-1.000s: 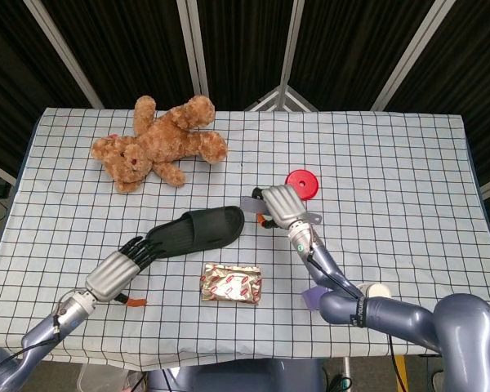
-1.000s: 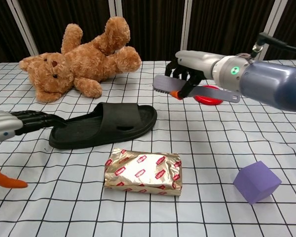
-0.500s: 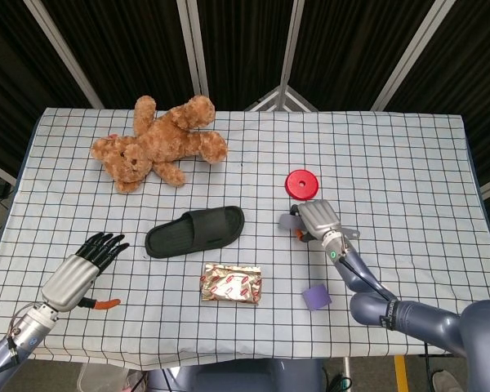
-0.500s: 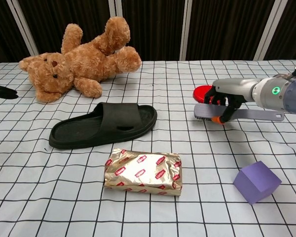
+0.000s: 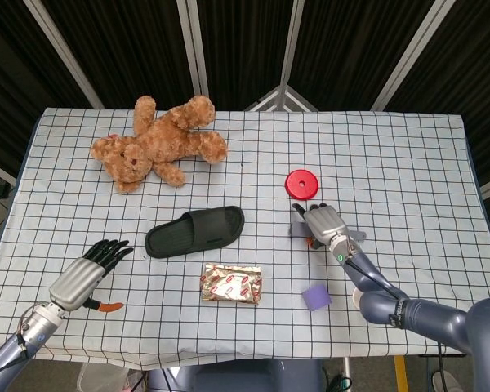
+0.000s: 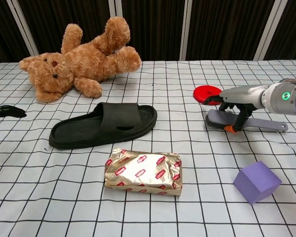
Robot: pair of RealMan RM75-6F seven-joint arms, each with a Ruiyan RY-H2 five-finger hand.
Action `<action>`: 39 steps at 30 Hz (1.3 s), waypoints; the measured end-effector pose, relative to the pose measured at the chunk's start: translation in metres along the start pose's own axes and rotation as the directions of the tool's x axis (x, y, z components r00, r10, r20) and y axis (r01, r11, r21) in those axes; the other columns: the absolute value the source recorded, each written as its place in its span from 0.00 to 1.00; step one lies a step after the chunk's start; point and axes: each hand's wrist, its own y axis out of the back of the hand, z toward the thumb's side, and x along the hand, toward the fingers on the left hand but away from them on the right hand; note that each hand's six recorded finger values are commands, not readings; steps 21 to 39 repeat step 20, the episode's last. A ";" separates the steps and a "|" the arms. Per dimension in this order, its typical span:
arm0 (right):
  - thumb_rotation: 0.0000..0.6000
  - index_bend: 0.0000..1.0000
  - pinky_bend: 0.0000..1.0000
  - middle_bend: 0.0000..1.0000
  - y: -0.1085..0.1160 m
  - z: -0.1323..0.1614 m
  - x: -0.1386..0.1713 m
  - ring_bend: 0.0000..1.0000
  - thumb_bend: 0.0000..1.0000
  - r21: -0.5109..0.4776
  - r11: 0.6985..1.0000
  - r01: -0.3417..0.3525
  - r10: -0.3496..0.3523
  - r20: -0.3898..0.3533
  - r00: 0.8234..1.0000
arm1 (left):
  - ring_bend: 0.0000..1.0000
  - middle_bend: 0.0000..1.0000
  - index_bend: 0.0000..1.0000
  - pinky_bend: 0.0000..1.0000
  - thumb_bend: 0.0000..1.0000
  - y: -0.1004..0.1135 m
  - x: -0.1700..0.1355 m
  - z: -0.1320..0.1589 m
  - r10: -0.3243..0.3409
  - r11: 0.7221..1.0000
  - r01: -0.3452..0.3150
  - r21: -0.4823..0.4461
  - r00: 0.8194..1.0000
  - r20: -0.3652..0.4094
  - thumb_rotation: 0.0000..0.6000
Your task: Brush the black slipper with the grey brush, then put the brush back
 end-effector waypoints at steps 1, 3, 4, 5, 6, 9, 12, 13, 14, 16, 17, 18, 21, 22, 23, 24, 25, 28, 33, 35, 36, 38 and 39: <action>1.00 0.00 0.16 0.00 0.003 0.000 0.001 0.04 0.46 0.010 1.000 0.011 -0.011 0.002 1.000 | 0.00 0.00 0.00 0.03 0.11 0.001 0.000 0.000 0.001 1.000 -0.001 0.001 1.000 0.000 0.75; 1.00 0.00 0.15 0.00 0.007 0.002 0.005 0.02 0.46 0.017 1.000 0.025 -0.025 0.001 1.000 | 0.00 0.00 0.00 0.03 0.11 0.001 0.000 0.001 0.006 1.000 -0.006 0.005 1.000 0.002 0.75; 1.00 0.00 0.14 0.00 0.008 0.004 0.007 0.01 0.45 0.020 0.999 0.028 -0.028 -0.003 1.000 | 0.00 0.00 0.00 0.03 0.11 0.002 -0.001 0.002 0.010 1.000 -0.010 0.007 1.000 0.004 0.75; 1.00 0.00 0.13 0.00 0.009 0.005 0.010 0.01 0.45 0.020 0.999 0.030 -0.030 -0.005 1.000 | 0.00 0.00 0.00 0.03 0.11 0.003 -0.001 0.003 0.013 1.000 -0.013 0.008 1.000 0.007 0.75; 1.00 0.00 0.12 0.00 0.010 0.006 0.012 0.00 0.44 0.018 0.999 0.032 -0.032 -0.008 0.999 | 0.00 0.00 0.00 0.03 0.11 0.003 -0.002 0.004 0.017 1.000 -0.017 0.008 1.000 0.011 0.75; 1.00 0.00 0.06 0.00 0.015 0.011 0.023 0.00 0.43 0.003 0.999 0.045 -0.045 -0.019 0.999 | 0.00 0.00 0.00 0.03 0.11 0.006 -0.004 0.010 0.031 0.999 -0.032 0.012 0.999 0.027 0.75; 1.00 0.00 0.01 0.00 0.023 0.015 0.040 0.00 0.43 -0.023 0.996 0.082 -0.083 -0.034 0.996 | 0.00 0.00 0.00 0.03 0.11 0.009 -0.007 0.015 0.040 0.999 -0.040 0.011 0.998 0.042 0.75; 1.00 0.00 0.01 0.00 0.027 0.015 0.048 0.00 0.43 -0.032 0.994 0.109 -0.110 -0.041 0.993 | 0.00 0.00 0.00 0.03 0.11 0.010 -0.009 0.017 0.042 0.999 -0.043 0.011 0.998 0.045 0.74; 1.00 0.00 0.01 0.00 0.031 0.015 0.054 0.00 0.43 -0.034 0.990 0.134 -0.136 -0.045 0.990 | 0.00 0.00 0.00 0.03 0.11 0.012 -0.010 0.018 0.047 0.999 -0.048 0.013 0.998 0.047 0.74; 1.00 0.00 0.00 0.00 0.038 0.010 0.073 0.00 0.43 -0.035 0.978 0.207 -0.208 -0.050 0.977 | 0.00 0.00 0.00 0.03 0.11 0.015 -0.014 0.019 0.062 0.998 -0.063 0.019 0.997 0.047 0.73; 1.00 0.00 0.00 0.00 0.040 0.006 0.083 0.00 0.43 -0.033 0.970 0.240 -0.241 -0.049 0.969 | 0.00 0.00 0.00 0.03 0.11 0.016 -0.016 0.019 0.069 0.997 -0.070 0.022 0.997 0.044 0.74; 1.00 0.00 0.00 0.00 0.041 0.001 0.093 0.00 0.43 -0.030 0.962 0.272 -0.273 -0.042 0.961 | 0.00 0.00 0.00 0.03 0.11 0.017 -0.019 0.018 0.076 0.997 -0.076 0.023 0.996 0.039 0.74; 1.00 0.00 0.00 0.00 0.038 -0.018 0.121 0.00 0.43 -0.019 0.939 0.344 -0.344 0.000 0.939 | 0.00 0.00 0.00 0.03 0.11 0.015 -0.024 0.015 0.078 0.997 -0.079 0.028 0.997 0.021 0.74; 1.00 0.00 0.00 0.00 0.038 -0.018 0.121 0.00 0.43 -0.019 0.939 0.344 -0.344 0.000 0.939 | 0.00 0.00 0.00 0.03 0.11 0.015 -0.024 0.015 0.078 0.997 -0.079 0.028 0.997 0.021 0.74; 1.00 0.00 0.00 0.00 0.038 -0.018 0.121 0.00 0.43 -0.019 0.939 0.344 -0.344 0.000 0.939 | 0.00 0.00 0.00 0.03 0.11 0.015 -0.024 0.015 0.078 0.997 -0.079 0.028 0.997 0.021 0.74; 1.00 0.00 0.00 0.00 0.038 -0.018 0.121 0.00 0.43 -0.019 0.939 0.344 -0.344 0.000 0.939 | 0.00 0.00 0.00 0.03 0.11 0.015 -0.024 0.015 0.078 0.997 -0.079 0.028 0.997 0.021 0.74; 1.00 0.00 0.00 0.00 0.038 -0.018 0.121 0.00 0.43 -0.019 0.939 0.344 -0.344 0.000 0.939 | 0.00 0.00 0.00 0.03 0.11 0.015 -0.024 0.015 0.078 0.997 -0.079 0.028 0.997 0.021 0.74; 1.00 0.00 0.00 0.00 0.038 -0.018 0.121 0.00 0.43 -0.019 0.939 0.344 -0.344 0.000 0.939 | 0.00 0.00 0.00 0.03 0.11 0.015 -0.024 0.015 0.078 0.997 -0.079 0.028 0.997 0.021 0.74; 1.00 0.00 0.00 0.00 0.038 -0.018 0.121 0.00 0.43 -0.019 0.939 0.344 -0.344 0.000 0.939 | 0.00 0.00 0.00 0.03 0.11 0.015 -0.024 0.015 0.078 0.997 -0.079 0.028 0.997 0.021 0.74; 1.00 0.00 0.00 0.00 0.038 -0.018 0.121 0.00 0.43 -0.019 0.939 0.344 -0.344 0.000 0.939 | 0.00 0.00 0.00 0.03 0.11 0.015 -0.024 0.015 0.078 0.997 -0.079 0.028 0.997 0.021 0.74; 1.00 0.00 0.00 0.00 0.038 -0.018 0.121 0.00 0.43 -0.019 0.939 0.344 -0.344 0.000 0.939 | 0.00 0.00 0.00 0.03 0.11 0.015 -0.024 0.015 0.078 0.997 -0.079 0.028 0.997 0.021 0.74; 1.00 0.00 0.00 0.00 0.038 -0.018 0.121 0.00 0.43 -0.019 0.939 0.344 -0.344 0.000 0.939 | 0.00 0.00 0.00 0.03 0.11 0.015 -0.024 0.015 0.078 0.997 -0.079 0.028 0.997 0.021 0.74; 1.00 0.00 0.00 0.00 0.038 -0.018 0.121 0.00 0.43 -0.019 0.939 0.344 -0.344 0.000 0.939 | 0.00 0.00 0.00 0.03 0.11 0.015 -0.024 0.015 0.078 0.997 -0.079 0.028 0.997 0.021 0.74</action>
